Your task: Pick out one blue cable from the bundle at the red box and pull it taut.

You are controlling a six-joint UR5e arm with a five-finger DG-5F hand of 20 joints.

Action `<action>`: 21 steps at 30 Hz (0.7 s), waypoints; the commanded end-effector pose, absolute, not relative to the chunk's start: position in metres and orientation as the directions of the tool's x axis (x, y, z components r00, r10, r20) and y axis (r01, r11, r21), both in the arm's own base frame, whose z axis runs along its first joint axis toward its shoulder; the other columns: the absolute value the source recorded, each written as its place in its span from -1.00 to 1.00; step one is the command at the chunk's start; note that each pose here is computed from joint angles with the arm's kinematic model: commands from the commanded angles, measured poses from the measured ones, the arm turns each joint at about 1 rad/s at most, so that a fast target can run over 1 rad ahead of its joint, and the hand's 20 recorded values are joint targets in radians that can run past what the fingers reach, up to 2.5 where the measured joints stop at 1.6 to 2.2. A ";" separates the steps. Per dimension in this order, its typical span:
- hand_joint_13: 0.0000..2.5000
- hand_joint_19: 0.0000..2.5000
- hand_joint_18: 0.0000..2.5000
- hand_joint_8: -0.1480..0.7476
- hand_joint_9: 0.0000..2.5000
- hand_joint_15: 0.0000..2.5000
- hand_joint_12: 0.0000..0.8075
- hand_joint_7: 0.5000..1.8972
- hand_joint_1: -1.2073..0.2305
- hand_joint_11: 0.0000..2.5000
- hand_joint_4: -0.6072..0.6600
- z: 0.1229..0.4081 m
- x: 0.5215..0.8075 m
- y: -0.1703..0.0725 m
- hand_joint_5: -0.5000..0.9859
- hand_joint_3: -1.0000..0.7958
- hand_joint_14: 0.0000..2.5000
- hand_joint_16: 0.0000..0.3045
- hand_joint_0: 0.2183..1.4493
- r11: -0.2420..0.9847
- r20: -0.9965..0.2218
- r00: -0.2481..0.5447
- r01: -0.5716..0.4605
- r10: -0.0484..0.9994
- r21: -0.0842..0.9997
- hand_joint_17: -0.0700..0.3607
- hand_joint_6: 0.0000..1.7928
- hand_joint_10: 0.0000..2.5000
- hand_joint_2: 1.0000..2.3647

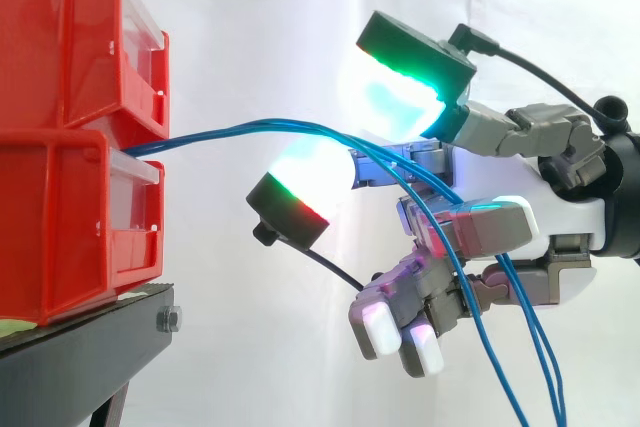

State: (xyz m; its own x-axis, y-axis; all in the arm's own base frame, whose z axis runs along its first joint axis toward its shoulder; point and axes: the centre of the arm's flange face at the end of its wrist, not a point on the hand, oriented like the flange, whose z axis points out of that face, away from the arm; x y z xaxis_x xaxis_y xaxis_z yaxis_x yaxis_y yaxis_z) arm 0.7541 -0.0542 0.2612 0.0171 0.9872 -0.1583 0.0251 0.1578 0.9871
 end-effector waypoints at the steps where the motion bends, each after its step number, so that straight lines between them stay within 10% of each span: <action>1: -0.21 -0.36 -0.31 -0.17 0.28 -0.59 -0.09 -0.29 -0.05 -0.38 -0.23 0.261 0.755 -0.054 -0.35 -0.44 -0.98 -0.67 -0.41 0.158 -0.159 0.016 0.024 0.987 0.987 -0.16 -0.16 -0.98 -1.00; 15: -0.30 -0.39 -0.39 -0.05 0.09 -0.58 -0.04 -0.48 -0.44 -0.34 0.00 0.260 0.754 -0.052 -0.43 -0.29 -0.98 -0.67 -0.28 0.159 -0.159 0.015 0.025 0.987 0.987 -0.15 -0.03 -0.98 -0.98; 21: -0.29 -0.42 -0.36 -0.10 0.11 -0.59 -0.09 -0.55 -0.64 -0.33 -0.35 0.262 0.754 -0.052 -0.43 -0.44 -0.98 -0.69 -0.10 0.157 -0.157 0.015 0.022 0.987 0.987 -0.18 0.04 -0.98 -1.00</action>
